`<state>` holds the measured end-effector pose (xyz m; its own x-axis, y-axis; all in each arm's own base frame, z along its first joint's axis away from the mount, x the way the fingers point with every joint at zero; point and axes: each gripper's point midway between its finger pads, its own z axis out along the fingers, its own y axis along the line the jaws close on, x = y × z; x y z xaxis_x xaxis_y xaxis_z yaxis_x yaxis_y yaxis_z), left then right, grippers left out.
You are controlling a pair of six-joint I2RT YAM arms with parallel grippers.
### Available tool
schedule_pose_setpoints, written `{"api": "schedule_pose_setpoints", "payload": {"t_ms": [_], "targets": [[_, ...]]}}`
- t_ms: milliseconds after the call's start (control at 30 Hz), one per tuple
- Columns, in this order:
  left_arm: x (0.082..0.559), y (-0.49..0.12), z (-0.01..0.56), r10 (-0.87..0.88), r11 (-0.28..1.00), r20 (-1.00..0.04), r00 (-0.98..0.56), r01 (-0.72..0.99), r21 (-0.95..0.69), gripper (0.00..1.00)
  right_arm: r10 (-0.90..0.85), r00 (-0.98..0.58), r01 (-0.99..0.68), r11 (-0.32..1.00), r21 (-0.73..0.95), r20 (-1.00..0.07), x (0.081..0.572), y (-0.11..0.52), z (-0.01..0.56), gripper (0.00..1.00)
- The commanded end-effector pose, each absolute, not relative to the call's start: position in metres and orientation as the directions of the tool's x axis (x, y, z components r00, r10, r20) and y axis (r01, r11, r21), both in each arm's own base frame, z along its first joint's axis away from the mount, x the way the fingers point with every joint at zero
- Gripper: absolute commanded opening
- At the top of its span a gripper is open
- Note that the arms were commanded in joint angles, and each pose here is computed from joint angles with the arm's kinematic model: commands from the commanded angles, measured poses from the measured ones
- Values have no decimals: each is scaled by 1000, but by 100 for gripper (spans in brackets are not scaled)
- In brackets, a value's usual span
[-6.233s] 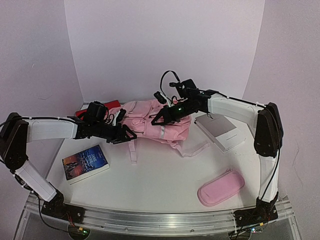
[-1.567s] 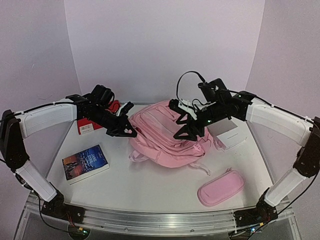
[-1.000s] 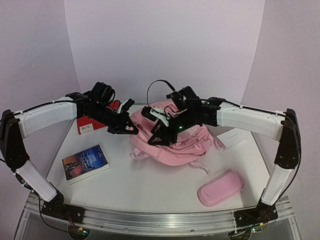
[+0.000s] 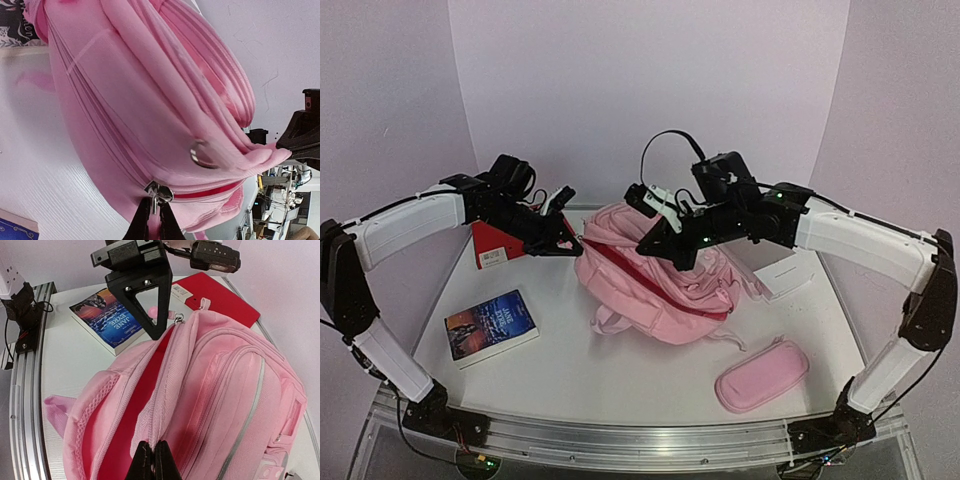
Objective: Pack the student bag
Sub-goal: Unzip the student bag at the center of the board.
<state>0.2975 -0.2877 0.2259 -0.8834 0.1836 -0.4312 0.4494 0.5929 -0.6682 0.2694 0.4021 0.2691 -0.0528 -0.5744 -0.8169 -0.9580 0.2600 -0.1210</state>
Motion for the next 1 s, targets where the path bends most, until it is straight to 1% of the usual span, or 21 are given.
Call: {"api": "schedule_pose_setpoints", "payload": {"t_ms": [0,300,467,733,967], "targets": [[341,-261,238,120,686,-507,-854,440,-579,0,-591,4,-943,267,-200,-807,252,367,299,0],[389,-258,206,90,759,-481,-872,373,-533,0,-593,49,-925,276,-260,-803,242,344,317,0],[406,-258,182,64,760,-456,-888,339,-555,0,-560,76,-913,293,-284,-825,240,341,340,0],[443,-253,151,-18,754,-462,-887,291,-588,0,-511,119,-904,298,-305,-851,237,335,369,0],[484,-243,145,-55,780,-482,-874,263,-567,1,-460,114,-909,310,-279,-880,240,338,389,0]]}}
